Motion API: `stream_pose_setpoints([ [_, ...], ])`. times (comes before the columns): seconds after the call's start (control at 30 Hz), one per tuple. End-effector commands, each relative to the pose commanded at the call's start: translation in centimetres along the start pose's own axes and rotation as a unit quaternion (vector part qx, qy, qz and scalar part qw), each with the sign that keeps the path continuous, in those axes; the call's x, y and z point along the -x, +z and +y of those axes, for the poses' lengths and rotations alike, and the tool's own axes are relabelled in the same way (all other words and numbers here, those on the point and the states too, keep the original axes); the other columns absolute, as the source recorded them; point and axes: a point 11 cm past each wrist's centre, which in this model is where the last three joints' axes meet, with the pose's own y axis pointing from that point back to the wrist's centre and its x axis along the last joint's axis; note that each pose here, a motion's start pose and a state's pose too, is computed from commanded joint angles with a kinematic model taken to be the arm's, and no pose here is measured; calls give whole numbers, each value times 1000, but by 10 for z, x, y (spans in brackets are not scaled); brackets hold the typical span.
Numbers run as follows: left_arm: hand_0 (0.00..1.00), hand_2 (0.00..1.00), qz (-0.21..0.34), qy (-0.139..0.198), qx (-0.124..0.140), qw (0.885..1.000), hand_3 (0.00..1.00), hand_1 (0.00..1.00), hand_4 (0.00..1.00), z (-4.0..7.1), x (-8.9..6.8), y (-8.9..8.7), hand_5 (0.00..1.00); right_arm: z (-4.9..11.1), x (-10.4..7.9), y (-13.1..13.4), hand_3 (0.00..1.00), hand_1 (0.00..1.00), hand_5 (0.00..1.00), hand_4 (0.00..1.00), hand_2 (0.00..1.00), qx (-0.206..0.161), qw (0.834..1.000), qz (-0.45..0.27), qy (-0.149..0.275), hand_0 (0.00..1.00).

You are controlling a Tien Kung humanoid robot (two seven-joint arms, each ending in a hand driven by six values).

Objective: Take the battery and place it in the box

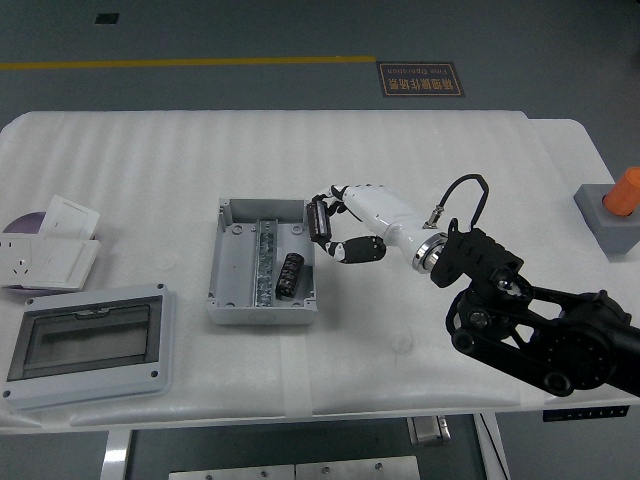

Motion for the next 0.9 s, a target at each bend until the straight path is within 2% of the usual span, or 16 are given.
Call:
stream_pose_setpoints([
  [0.17,550,532,-2,-1,-1,1000,551,642,447,0,1,0,405,-4,7,-17,747,748,251,540,751,-28,999,-18,12,825],
  [0.2,549,531,-2,-2,-1,1000,550,642,445,0,1,0,404,-5,9,-18,998,941,274,626,997,-29,999,-21,10,991],
  [0.47,549,532,-3,-1,-3,1000,549,642,446,0,0,-1,406,-8,33,-9,998,966,272,631,998,-11,999,-33,-16,998],
  [0.63,549,530,-5,-1,-5,1000,549,642,448,0,0,-2,405,-8,41,-3,998,972,263,623,998,0,999,-47,-21,998],
  [0.73,549,530,-6,-1,-6,1000,549,642,448,0,0,-2,405,-9,37,2,998,972,263,623,998,7,999,-51,-11,998],
  [0.9,549,530,-6,-3,-7,1000,548,642,447,-1,2,-3,397,-6,12,31,998,973,263,617,998,43,997,-51,24,998],
])
